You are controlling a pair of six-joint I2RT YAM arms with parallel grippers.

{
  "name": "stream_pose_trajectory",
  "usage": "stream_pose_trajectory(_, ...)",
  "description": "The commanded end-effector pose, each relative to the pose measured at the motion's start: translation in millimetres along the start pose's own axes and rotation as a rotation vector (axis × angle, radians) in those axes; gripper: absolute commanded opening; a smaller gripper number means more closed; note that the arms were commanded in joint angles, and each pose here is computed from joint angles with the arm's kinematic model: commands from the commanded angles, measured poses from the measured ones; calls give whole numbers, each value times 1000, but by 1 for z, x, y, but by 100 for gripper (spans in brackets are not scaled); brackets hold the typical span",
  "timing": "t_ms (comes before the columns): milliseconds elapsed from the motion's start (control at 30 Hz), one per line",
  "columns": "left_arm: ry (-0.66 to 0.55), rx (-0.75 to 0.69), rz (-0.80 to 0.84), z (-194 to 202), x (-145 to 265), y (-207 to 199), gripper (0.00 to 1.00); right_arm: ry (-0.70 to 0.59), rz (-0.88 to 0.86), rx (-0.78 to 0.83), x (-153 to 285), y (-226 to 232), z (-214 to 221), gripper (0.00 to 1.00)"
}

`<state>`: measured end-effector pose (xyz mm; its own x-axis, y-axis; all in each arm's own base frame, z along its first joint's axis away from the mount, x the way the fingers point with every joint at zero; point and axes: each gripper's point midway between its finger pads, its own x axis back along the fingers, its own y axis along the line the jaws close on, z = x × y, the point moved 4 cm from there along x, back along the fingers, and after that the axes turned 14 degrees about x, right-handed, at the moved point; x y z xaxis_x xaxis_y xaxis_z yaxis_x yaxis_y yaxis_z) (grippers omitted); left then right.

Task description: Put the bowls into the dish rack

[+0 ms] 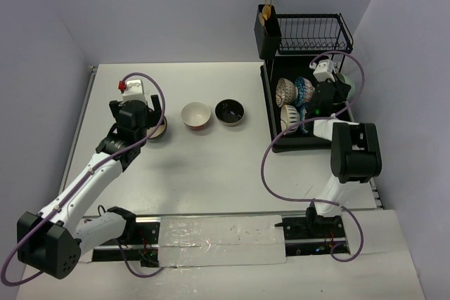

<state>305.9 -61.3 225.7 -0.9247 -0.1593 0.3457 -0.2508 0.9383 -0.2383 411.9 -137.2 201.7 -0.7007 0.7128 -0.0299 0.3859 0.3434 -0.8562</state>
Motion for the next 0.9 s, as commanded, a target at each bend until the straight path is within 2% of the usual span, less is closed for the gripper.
stream_pose_trajectory(0, -43, 12, 1, -11, 0, -2, 99, -40, 93, -76, -4, -17, -17, 0)
stream_pose_trajectory(167, -36, 10, 0, -10, -1, -3, 99, -53, 55, -77, -4, -5, -22, 0)
stream_pose_trajectory(500, -32, 6, -4, -9, -2, -2, 99, -1, 101, -16, -7, 4, -19, 0)
stream_pose_trajectory(867, -33, 10, -3, -9, -2, -2, 99, 29, 75, 9, -5, 16, -10, 0)
